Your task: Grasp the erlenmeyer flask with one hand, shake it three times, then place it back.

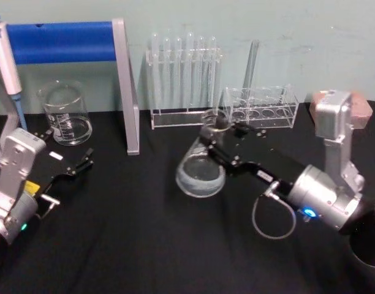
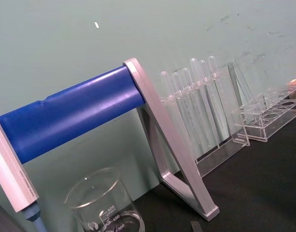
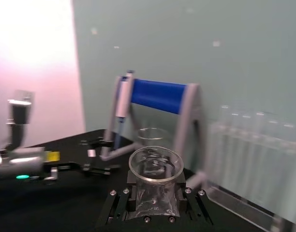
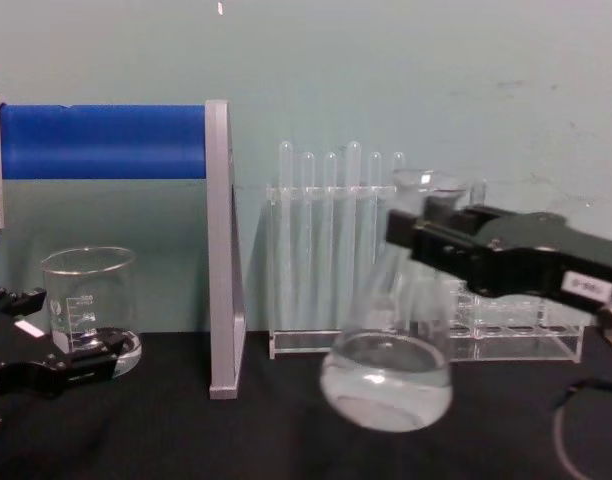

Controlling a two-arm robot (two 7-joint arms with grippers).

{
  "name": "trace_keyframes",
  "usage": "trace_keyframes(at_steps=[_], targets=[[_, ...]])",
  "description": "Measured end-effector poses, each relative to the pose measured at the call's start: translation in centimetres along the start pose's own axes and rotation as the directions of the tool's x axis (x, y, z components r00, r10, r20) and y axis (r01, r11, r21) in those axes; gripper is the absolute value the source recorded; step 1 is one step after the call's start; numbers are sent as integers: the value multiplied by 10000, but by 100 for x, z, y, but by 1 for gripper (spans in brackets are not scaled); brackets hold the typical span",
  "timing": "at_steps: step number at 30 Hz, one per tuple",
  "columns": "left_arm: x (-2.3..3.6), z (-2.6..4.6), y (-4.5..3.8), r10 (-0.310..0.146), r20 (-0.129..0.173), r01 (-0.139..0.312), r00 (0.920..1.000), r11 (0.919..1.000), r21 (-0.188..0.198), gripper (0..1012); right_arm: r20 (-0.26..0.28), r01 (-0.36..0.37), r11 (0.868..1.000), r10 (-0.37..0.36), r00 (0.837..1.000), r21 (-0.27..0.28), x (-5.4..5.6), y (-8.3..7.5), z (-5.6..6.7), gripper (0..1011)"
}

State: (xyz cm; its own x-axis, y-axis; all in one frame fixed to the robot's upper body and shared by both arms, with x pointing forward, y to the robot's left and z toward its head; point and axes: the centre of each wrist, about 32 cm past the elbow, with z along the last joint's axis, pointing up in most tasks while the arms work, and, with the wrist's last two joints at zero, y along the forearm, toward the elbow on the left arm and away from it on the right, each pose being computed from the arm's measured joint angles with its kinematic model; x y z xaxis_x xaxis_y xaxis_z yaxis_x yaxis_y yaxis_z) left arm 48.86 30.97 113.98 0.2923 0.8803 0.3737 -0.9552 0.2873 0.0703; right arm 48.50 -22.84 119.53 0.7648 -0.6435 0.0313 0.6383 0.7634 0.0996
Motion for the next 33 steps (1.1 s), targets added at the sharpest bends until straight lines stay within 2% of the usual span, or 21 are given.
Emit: trace_keyframes(at_steps=[6, 10, 15, 19, 25, 26, 29, 30, 32, 33], targets=[[0, 0, 0, 1, 0, -1, 10000, 10000, 0, 1001, -86, -952, 9955, 951, 9954, -31, -57, 126, -13, 448], [0, 0, 0, 1, 0, -1, 10000, 10000, 0, 1001, -109, -1219, 9925, 1218, 9925, -51, -66, 164, -17, 448], [0, 0, 0, 0, 0, 0, 10000, 10000, 0, 1001, -91, -1199, 9928, 1199, 9927, -41, -45, 170, -18, 448], [0, 0, 0, 0, 0, 0, 10000, 10000, 0, 1001, -47, -798, 9968, 798, 9968, 10, 1, 142, -14, 448], [0, 0, 0, 1, 0, -1, 10000, 10000, 0, 1001, 54, 420, 9990, -420, 9991, 137, 122, 17, 3, 448], [0, 0, 0, 0, 0, 0, 10000, 10000, 1, 1001, 82, 826, 9964, -828, 9965, 169, 162, -35, 6, 448], [0, 0, 0, 0, 0, 0, 10000, 10000, 0, 1001, 130, 1445, 9892, -1448, 9894, 228, 215, -115, 17, 448], [0, 0, 0, 0, 0, 0, 10000, 10000, -1, 1001, 171, 1888, 9817, -1893, 9818, 264, 248, -180, 25, 448], [0, 0, 0, 0, 0, 0, 10000, 10000, 0, 1001, 214, 2305, 9726, -2312, 9727, 300, 275, -248, 33, 448], [0, 0, 0, 0, 0, 0, 10000, 10000, 0, 1001, 264, 2724, 9617, -2732, 9616, 319, 298, -319, 42, 448]])
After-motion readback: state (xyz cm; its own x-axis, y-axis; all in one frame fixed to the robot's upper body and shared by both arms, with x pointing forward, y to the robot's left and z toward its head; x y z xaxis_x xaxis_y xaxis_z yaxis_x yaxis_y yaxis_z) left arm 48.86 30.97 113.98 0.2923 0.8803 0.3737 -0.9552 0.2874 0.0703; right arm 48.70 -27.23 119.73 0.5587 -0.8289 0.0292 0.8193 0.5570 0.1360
